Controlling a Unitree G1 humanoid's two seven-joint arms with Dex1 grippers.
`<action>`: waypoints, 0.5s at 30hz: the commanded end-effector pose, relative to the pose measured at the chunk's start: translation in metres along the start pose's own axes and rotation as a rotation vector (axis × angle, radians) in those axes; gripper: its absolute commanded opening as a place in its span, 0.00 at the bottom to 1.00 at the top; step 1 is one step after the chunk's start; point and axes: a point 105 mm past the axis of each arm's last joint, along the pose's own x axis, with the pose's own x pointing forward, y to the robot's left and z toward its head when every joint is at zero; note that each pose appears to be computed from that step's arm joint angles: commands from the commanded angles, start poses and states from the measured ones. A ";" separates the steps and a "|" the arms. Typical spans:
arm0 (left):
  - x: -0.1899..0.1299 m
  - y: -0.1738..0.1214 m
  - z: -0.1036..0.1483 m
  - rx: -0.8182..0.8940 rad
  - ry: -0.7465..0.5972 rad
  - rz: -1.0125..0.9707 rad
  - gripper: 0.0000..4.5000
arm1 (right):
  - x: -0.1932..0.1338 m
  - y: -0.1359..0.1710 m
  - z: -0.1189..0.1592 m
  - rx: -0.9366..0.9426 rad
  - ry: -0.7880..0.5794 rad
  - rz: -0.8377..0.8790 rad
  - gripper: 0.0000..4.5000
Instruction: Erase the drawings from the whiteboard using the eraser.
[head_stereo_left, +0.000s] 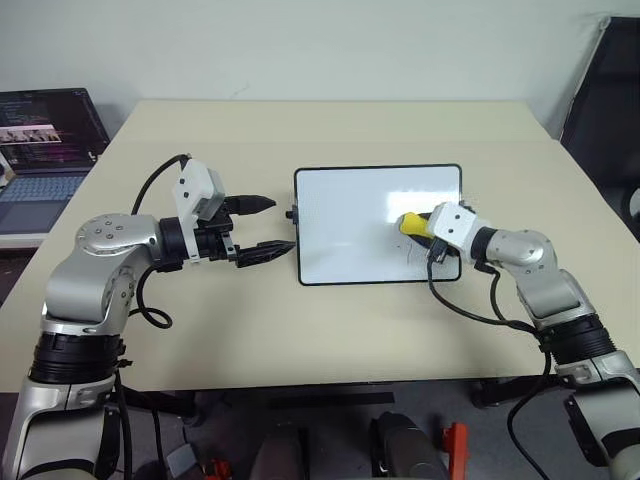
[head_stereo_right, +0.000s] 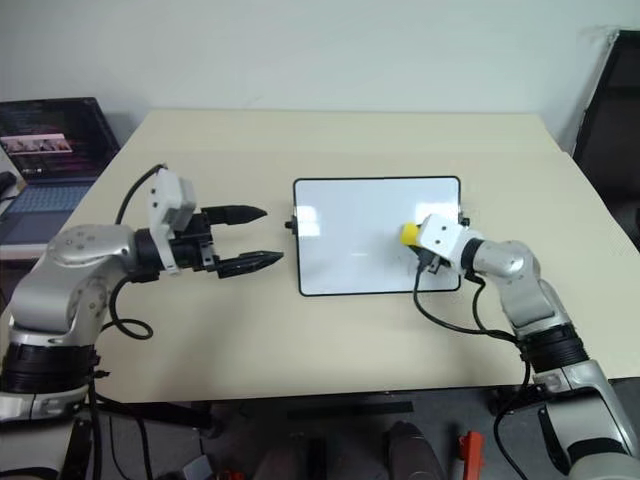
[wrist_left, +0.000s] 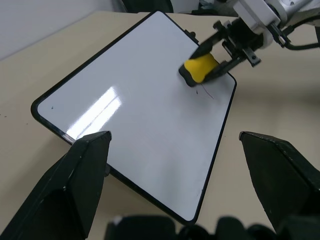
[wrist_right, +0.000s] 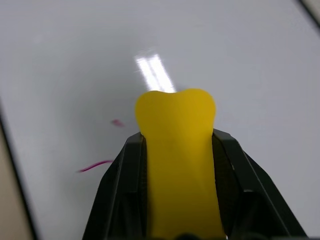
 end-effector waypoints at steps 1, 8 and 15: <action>-0.003 -0.001 0.014 0.045 -0.027 0.002 1.00 | 0.002 0.043 -0.031 0.036 0.117 0.180 0.30; -0.002 -0.001 0.014 0.047 -0.029 0.002 1.00 | 0.003 0.037 -0.029 0.023 0.121 0.143 0.30; 0.002 0.000 0.016 0.050 -0.036 -0.003 1.00 | 0.003 -0.020 -0.029 -0.029 0.165 -0.098 0.30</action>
